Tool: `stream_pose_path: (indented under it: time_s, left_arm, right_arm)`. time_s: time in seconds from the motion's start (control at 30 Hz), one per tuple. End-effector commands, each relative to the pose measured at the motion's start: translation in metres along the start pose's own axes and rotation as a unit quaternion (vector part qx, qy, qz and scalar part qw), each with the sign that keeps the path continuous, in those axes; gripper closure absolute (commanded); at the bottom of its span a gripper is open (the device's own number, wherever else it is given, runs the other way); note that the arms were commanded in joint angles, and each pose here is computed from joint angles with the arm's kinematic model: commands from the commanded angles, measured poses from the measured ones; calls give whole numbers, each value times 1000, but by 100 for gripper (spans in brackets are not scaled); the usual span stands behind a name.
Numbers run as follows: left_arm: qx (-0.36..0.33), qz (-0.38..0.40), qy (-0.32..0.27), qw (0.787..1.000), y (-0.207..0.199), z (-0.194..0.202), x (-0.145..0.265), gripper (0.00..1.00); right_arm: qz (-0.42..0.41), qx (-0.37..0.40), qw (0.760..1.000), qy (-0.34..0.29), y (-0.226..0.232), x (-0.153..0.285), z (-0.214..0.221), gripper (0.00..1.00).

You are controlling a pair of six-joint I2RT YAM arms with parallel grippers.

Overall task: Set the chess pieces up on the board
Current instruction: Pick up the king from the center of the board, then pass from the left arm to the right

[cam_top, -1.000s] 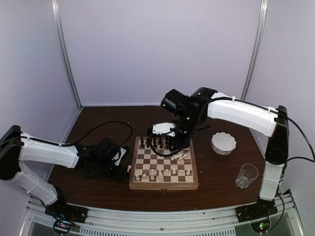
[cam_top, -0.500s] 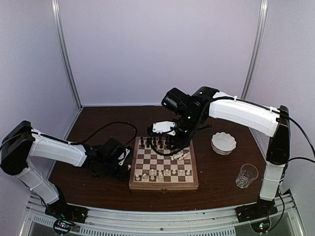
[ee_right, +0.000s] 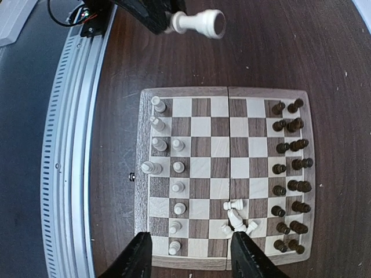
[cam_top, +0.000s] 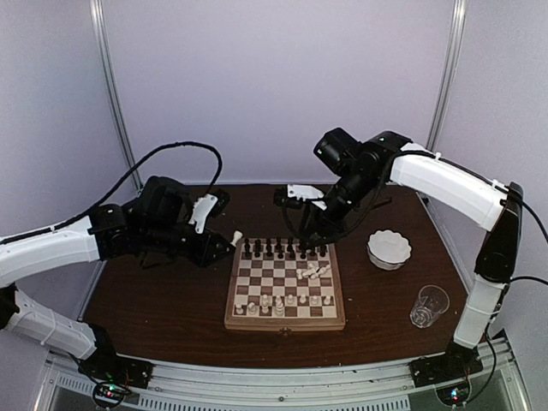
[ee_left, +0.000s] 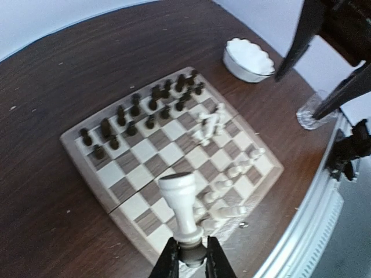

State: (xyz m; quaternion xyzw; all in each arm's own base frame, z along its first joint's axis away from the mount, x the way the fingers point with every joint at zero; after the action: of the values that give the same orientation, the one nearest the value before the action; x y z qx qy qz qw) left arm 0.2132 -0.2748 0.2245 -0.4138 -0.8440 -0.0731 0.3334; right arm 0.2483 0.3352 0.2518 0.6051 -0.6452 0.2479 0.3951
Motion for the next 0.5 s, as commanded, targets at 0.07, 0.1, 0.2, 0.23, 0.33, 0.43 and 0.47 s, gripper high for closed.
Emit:
stream_pose_path:
  time_s: [0.07, 0.1, 0.2, 0.23, 0.33, 0.43, 0.47]
  left_arm:
    - [35, 190, 47, 980, -57, -28, -5, 87]
    - [41, 207, 54, 976, -62, -35, -6, 87]
    - [60, 254, 64, 963, -76, -52, -8, 87]
    - [64, 271, 62, 959, -81, -59, -7, 87]
    - [85, 302, 57, 948, -88, -69, -9, 87]
    - [106, 336, 62, 934, -95, -74, -12, 87]
    - [112, 349, 64, 928, -98, -75, -12, 87]
  right_arm:
    - [36, 183, 982, 0, 31, 35, -13, 49]
    - [58, 206, 977, 9, 31, 38, -15, 49]
    - [83, 237, 968, 18, 35, 45, -21, 49]
    - [86, 245, 966, 18, 37, 46, -23, 49]
    - [91, 268, 959, 33, 42, 44, -22, 49]
    - [98, 281, 954, 40, 46, 41, -22, 49]
    - [102, 282, 953, 40, 46, 40, -23, 49]
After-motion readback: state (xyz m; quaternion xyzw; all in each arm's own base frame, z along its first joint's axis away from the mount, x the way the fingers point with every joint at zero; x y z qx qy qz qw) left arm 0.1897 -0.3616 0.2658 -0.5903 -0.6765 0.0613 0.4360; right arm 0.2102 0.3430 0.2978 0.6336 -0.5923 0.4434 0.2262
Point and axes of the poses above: each gripper's point midway between its finger pads, its own x axis back along the fingers, its own y axis along the line the jaws close on, z = x × y, the point moved 3 cm from there along x, back along the fingers, and after that the axes turned 9 degrees about -x, right-handed, at the moved point
